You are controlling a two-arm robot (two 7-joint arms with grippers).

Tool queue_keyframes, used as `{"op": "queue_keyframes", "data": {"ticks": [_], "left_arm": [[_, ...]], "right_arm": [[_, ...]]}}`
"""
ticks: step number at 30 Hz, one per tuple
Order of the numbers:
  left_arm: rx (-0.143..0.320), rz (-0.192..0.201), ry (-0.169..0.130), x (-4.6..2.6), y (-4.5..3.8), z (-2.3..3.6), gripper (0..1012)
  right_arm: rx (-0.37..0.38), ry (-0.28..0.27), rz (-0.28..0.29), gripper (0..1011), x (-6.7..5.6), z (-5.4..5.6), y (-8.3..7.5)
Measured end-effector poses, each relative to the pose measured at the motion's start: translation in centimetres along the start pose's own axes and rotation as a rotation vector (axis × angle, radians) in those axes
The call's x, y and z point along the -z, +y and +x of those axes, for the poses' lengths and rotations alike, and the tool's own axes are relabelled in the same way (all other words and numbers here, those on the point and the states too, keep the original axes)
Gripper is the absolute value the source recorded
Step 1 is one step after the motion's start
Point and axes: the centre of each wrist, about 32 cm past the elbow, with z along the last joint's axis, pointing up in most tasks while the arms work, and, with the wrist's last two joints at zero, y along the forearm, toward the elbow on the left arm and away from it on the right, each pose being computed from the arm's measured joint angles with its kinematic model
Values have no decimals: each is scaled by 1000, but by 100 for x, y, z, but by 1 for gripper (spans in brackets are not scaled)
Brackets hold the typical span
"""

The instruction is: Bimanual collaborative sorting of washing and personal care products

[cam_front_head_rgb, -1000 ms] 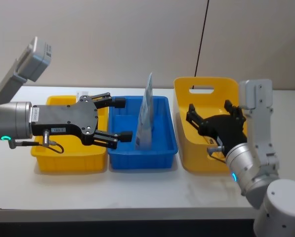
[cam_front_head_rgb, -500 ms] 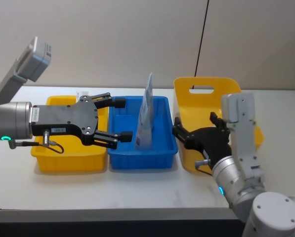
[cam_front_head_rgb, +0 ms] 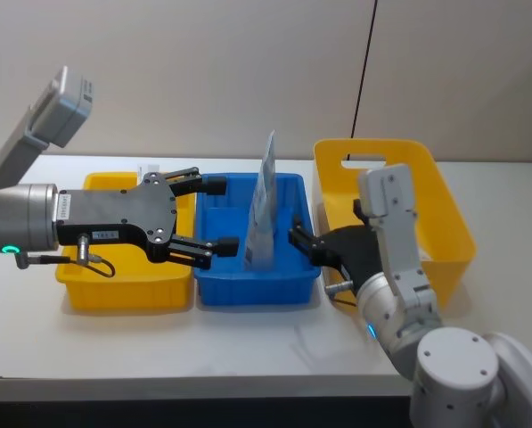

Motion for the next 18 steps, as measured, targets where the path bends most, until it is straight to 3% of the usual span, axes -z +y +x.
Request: {"op": "queue_keyframes", "data": {"ticks": [18], "left_arm": [[0, 0, 0, 0, 0, 0, 1001]], "right_arm": [[-84, -104, 2, 1004, 99, 62, 464]]}}
